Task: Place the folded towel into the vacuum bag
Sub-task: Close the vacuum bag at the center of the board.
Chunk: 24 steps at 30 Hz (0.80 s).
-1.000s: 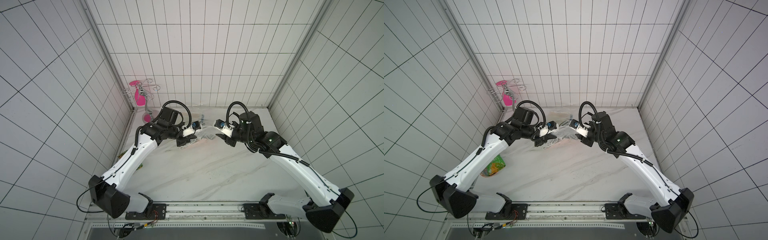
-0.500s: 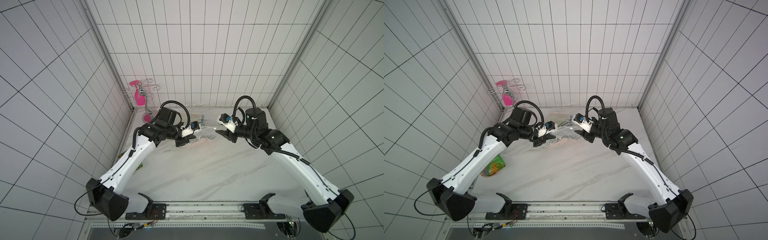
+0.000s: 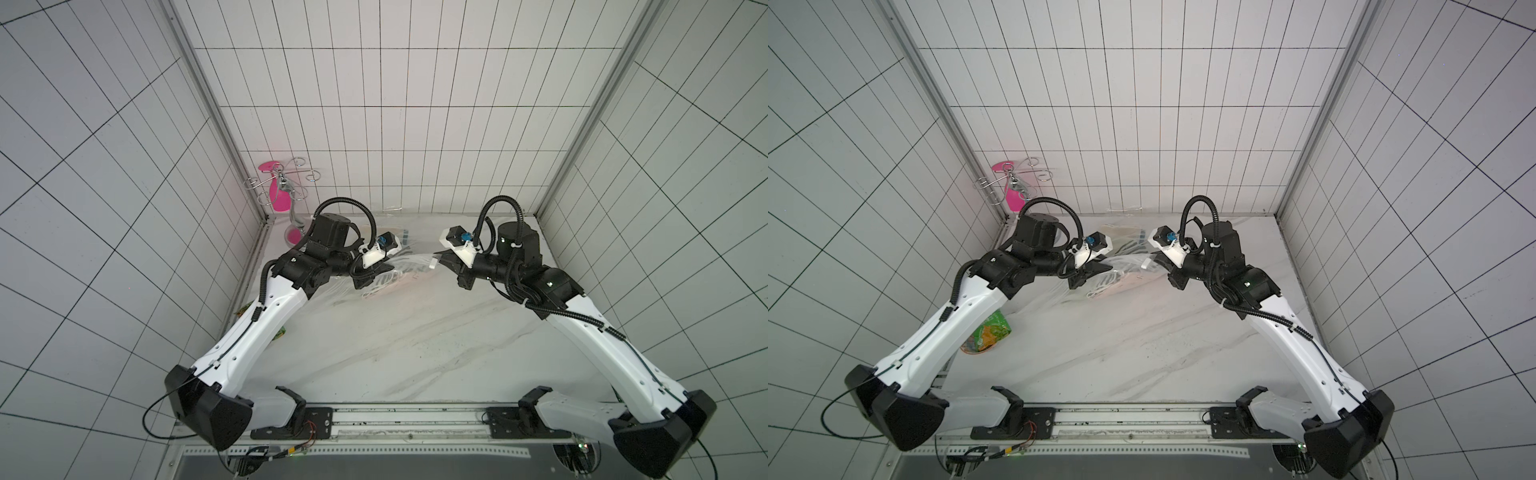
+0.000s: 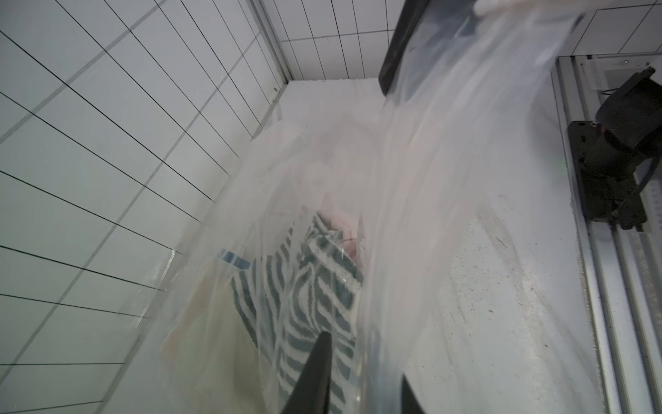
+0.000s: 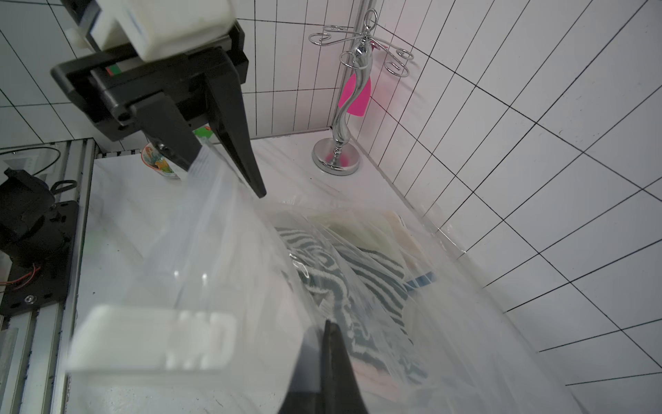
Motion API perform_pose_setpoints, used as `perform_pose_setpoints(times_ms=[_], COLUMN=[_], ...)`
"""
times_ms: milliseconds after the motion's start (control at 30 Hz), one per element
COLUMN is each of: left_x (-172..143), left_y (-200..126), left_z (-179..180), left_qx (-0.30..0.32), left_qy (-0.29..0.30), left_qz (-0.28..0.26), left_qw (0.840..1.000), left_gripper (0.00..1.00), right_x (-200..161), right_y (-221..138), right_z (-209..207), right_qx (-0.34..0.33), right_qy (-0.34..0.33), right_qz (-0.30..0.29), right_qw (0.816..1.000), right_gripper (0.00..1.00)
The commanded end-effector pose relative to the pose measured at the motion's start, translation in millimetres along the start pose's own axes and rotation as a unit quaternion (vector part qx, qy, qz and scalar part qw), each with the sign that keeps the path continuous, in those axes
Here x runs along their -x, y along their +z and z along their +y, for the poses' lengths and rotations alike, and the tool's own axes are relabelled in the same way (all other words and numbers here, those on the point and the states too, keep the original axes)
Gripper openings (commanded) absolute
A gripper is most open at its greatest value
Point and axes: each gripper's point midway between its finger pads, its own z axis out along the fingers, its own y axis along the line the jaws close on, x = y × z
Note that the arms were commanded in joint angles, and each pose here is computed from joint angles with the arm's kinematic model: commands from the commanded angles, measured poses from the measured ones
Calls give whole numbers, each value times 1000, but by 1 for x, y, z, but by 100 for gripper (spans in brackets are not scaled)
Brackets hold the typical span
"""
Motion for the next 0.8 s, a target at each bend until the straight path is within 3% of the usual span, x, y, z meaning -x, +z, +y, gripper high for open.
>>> perform_pose_setpoints(times_ms=[0,167,300,433,667,767], left_x=[56,82,93,99,97,98], left_y=[-36,-45,-24,-2,21,23], left_z=[-11,-29,-46,-46,-36,-34], left_qx=[-9,8,3,-4,0,3], left_qy=[-22,-2,40,44,36,36], left_qz=[-90,-100,-82,-76,-65,-67], left_qw=[996,995,996,996,997,997], left_gripper=[38,48,54,62,61,46], right_x=[20,26,29,31,39,40], right_y=[-3,1,4,5,2,1], right_z=[-9,-2,4,12,25,28], right_qx=[-17,24,40,53,70,75], right_qy=[34,80,106,117,117,115], right_qz=[-17,10,25,35,28,26], right_qw=[999,996,993,991,990,990], right_gripper=[0,0,0,0,0,0])
